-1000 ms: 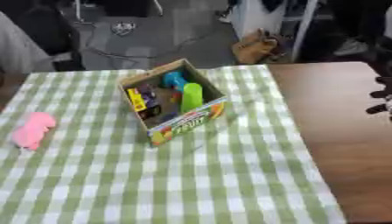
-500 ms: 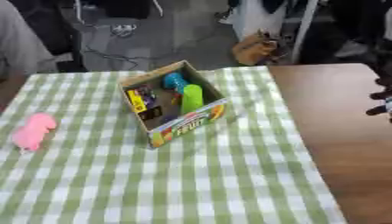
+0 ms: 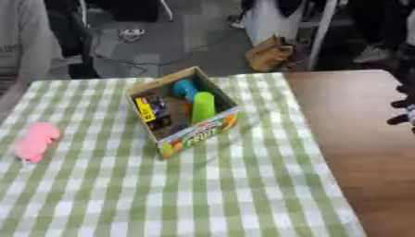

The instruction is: Pick up objects on the table and place them in the box.

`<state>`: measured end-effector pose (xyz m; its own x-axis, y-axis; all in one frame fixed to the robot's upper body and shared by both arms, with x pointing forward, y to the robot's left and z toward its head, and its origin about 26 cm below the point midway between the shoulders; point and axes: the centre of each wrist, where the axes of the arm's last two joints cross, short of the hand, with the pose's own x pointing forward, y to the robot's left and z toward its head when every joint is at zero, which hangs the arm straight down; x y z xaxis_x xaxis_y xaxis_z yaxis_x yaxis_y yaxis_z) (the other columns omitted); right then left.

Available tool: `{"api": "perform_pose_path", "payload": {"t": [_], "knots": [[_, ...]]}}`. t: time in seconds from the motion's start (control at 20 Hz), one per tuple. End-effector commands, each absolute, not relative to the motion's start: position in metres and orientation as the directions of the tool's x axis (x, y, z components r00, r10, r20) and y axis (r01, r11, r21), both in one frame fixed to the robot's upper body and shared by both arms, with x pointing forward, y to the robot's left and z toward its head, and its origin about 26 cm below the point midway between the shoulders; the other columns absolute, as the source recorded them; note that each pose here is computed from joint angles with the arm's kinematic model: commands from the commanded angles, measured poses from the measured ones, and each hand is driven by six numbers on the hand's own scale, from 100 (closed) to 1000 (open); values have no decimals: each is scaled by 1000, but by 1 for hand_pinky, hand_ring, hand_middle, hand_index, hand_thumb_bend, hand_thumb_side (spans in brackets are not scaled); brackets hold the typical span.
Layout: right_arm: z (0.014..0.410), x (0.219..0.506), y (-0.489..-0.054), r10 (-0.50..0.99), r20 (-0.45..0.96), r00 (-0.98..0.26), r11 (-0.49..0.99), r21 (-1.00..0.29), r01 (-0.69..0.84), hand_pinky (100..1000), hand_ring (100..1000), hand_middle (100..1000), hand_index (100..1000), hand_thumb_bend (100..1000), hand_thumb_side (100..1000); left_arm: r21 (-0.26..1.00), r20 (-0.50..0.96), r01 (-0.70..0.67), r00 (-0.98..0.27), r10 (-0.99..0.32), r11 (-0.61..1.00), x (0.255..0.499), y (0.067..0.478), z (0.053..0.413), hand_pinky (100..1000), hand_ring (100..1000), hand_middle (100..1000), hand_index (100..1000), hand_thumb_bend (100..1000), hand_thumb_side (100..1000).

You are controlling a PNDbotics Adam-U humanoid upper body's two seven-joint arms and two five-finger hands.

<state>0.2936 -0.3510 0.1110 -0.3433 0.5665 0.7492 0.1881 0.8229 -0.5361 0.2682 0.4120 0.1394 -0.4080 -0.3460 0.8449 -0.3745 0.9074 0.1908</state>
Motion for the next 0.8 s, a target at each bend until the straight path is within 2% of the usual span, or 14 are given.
{"api": "perform_pose_path", "payload": {"t": [0.05, 0.3, 0.4, 0.6, 0.75, 0.8], "knots": [[124, 294, -354, 592, 716, -370, 804, -558, 206, 594, 735, 804, 817, 100, 720, 265, 806, -409, -402, -433, 873, 268, 419, 158, 522, 642, 830, 874, 693, 789], [124, 294, -354, 593, 716, -369, 803, -560, 205, 594, 735, 804, 817, 100, 720, 417, 742, -462, -324, -587, 782, 274, 427, 174, 534, 678, 838, 873, 732, 717], [124, 294, -354, 594, 715, -368, 802, -560, 206, 594, 735, 804, 817, 100, 719, 471, 714, -477, -288, -638, 742, 277, 430, 180, 541, 719, 853, 875, 742, 659], [124, 294, -355, 594, 716, -367, 802, -560, 206, 594, 735, 804, 817, 100, 719, 564, 668, -472, -221, -711, 677, 286, 437, 187, 550, 748, 868, 881, 689, 587], [124, 294, -355, 594, 716, -366, 802, -561, 205, 594, 735, 804, 817, 100, 719, 630, 638, -446, -170, -751, 636, 291, 444, 190, 567, 762, 877, 883, 611, 493], [123, 294, -355, 594, 716, -366, 802, -561, 205, 594, 735, 804, 817, 100, 719, 648, 629, -440, -151, -763, 621, 293, 447, 191, 567, 762, 877, 883, 611, 493]]}}
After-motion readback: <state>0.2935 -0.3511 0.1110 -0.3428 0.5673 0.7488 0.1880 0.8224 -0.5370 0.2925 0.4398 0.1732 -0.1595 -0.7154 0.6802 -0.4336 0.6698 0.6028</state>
